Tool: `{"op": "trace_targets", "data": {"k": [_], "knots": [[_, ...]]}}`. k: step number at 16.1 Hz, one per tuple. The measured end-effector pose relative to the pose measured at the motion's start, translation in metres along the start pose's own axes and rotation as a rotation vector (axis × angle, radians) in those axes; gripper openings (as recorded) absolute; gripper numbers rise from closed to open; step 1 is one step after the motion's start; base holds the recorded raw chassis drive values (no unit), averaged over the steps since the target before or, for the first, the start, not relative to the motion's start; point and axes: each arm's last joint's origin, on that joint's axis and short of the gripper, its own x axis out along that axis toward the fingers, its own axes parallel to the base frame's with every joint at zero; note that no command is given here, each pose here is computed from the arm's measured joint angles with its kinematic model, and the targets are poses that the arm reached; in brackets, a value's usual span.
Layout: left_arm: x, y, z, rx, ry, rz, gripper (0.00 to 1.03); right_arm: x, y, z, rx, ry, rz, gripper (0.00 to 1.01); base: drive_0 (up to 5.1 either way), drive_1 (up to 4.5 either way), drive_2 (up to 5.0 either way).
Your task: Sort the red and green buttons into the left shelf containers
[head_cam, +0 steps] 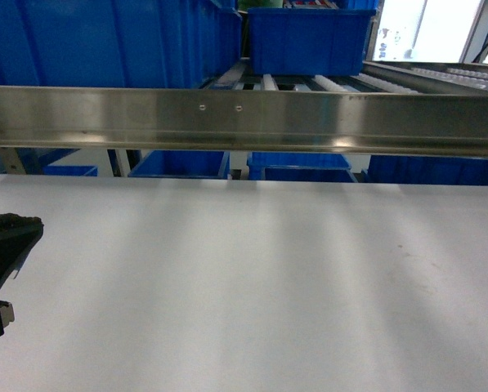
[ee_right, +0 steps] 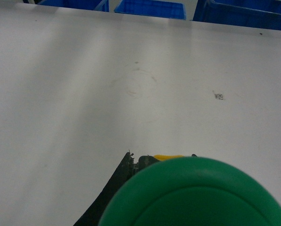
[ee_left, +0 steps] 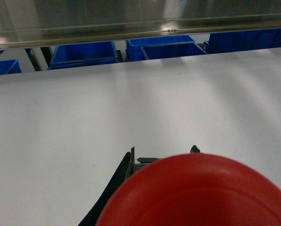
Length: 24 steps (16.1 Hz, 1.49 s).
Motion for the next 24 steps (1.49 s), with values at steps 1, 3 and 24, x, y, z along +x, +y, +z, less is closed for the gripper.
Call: {"op": "trace_targets", "data": {"k": [1,3,24], "knots": [[0.0000,0.0000,0.0000,0.000,0.000,0.000,0.26,0.0000,0.0000,0.0003,-0.001,-0.003,0.000,0.27,-4.5,0.74,4.0],[0.0000,0.0000,-0.0002,0.000,0.001,0.000,0.26,0.0000,0.0000,0.0001,0.000,-0.001,0.000,0.27,-4.5,0.74,4.0],[0.0000,0.0000,-0.0003,0.000,0.002,-0.001,0.26,0.0000,0.0000,0.0003,-0.001,-0.003,0.000,0.27,-4.6,0.77,4.0]]}}
